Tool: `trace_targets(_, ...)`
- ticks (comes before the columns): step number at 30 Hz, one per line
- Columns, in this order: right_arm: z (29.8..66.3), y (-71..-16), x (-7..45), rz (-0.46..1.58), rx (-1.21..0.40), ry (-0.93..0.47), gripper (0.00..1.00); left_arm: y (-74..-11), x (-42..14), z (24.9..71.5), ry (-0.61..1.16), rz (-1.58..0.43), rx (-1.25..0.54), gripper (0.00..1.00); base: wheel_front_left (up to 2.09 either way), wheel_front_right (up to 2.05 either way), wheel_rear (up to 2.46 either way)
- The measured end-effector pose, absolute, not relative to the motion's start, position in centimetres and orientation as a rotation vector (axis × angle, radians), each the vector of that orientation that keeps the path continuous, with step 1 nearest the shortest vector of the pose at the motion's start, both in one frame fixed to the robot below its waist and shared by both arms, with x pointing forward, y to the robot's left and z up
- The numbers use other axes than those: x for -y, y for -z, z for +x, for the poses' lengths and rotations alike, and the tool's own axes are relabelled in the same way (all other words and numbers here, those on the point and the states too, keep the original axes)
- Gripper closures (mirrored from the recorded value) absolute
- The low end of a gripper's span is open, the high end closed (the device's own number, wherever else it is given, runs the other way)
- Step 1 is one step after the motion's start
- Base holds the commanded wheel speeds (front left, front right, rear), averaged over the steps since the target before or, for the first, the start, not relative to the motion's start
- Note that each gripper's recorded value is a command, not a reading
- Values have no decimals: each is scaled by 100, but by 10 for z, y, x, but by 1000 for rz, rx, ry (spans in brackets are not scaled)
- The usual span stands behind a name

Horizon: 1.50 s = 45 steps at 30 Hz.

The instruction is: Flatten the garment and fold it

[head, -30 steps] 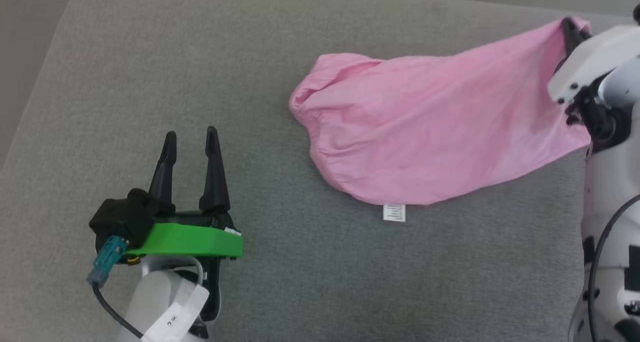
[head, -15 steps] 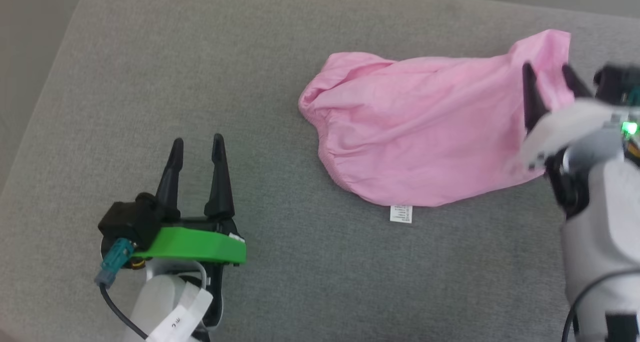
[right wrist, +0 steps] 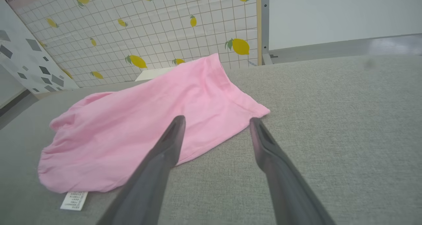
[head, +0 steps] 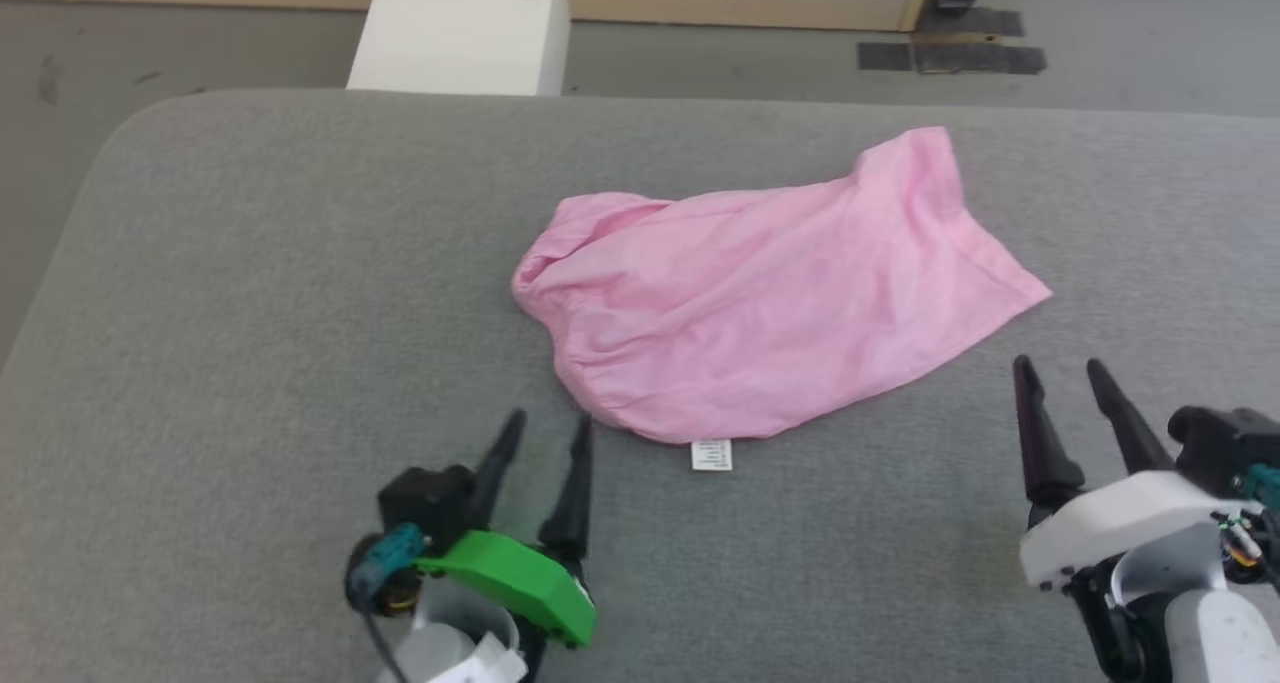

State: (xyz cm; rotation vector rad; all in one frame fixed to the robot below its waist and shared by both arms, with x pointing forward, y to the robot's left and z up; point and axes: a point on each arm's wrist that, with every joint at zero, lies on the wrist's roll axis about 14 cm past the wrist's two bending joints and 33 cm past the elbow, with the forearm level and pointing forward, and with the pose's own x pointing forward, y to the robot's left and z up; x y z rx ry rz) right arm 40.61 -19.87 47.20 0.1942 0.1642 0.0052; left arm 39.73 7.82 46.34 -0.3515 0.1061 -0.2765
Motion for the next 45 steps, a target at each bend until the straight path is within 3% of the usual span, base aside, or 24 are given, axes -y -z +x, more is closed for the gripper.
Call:
trace_targets(5, 391, -484, 202, 213, -139, 3, 0, -433, -40, 393, 361, -359, -293, 0, 0, 0, 0)
trace_targets(14, 377, -497, 214, 213, -105, 36, 0, -391, -18, 409, 314, -323, -580, 0, 0, 0, 0)
trace_targets(22, 375, -492, 216, 227, -121, 45, 0, -397, -1, 427, 359, -333, -588, 0, 0, 0, 0)
trace_targets(23, 375, -492, 215, 227, -120, 44, 0, -401, 1, 428, 372, -345, -567, 15, 0, 0, 0)
trace_targets(24, 376, -493, 215, 228, -118, 42, 0, -405, 3, 428, 385, -361, -548, 52, 0, 0, 0)
trace_targets(25, 377, -493, 214, 227, -116, 39, 0, -409, 7, 427, 408, -369, -528, 69, 0, 0, 0)
trace_targets(26, 377, -494, 213, 228, -115, 35, 0, -414, 9, 427, 423, -374, -506, 100, 0, 0, 0)
trace_targets(37, 382, -506, 193, 233, -90, -30, 0, -471, 2, 420, 490, -421, -294, 100, 0, 0, 0)
trace_targets(45, 382, -514, 182, 235, -73, -67, 0, -478, -68, 387, 415, -342, -402, 100, 0, 0, 0)
